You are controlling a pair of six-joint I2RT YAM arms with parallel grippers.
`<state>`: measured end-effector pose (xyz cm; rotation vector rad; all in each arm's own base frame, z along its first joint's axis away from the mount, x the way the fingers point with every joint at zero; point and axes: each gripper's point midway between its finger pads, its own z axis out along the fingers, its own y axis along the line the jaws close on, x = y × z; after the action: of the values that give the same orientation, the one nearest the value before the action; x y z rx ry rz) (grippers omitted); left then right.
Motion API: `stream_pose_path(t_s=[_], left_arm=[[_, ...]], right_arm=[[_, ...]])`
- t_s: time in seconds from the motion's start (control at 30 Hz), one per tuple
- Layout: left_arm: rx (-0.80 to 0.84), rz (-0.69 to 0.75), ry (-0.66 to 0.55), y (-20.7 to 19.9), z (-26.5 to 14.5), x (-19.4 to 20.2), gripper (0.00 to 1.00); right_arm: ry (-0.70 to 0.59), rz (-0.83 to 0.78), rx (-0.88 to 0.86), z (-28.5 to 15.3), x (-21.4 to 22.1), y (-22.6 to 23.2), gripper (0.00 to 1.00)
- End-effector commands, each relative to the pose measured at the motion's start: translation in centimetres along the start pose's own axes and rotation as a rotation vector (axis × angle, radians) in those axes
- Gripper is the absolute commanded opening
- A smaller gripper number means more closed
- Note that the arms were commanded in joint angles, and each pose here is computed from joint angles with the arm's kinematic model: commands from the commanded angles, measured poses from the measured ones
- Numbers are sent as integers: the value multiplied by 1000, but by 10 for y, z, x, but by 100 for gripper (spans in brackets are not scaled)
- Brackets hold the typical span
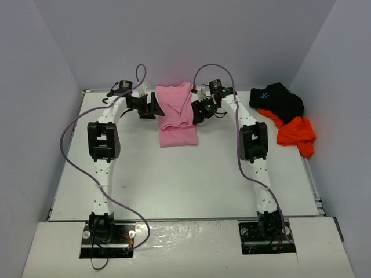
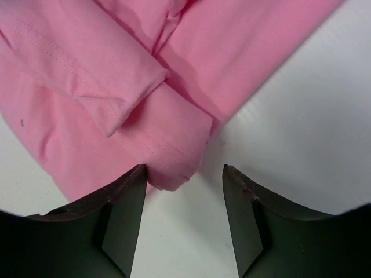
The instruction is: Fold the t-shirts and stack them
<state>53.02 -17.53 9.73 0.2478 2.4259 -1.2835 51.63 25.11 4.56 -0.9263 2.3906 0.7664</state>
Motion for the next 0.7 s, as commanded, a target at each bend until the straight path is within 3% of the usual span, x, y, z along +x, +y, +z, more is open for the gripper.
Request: stream_pose_path(t_s=[0.0,0.13,0.23,0.33,0.4,0.43,0.5,0.67], left_arm=[[16,176,-174,-66,-48,-54,78],[6,238,-192,-99,-68,-43,72],[2,248,-209,-108,-76,-35,57],[6,270,-241,-126,-87,-29,28],[8,264,-250,-131,-91,-28,11],[12,260,-253,-135,-93,-24,3],[3,264,-255,-135,-93,-19,0],[21,272,-257,-140,-94,-13,0]], right_arm=[[-125,-142,133,-57,-57,9,50],[-109,-202,175,-82,-54,36,49],[-155,-244,206,-110,-66,59,46],[-168,-281,249,-123,-70,79,44],[-157,-297,233,-119,-67,97,32],[-144,-293,214,-115,-61,104,12],[-118,-291,158,-102,-49,121,0],[4,-239,68,-52,-7,128,0]])
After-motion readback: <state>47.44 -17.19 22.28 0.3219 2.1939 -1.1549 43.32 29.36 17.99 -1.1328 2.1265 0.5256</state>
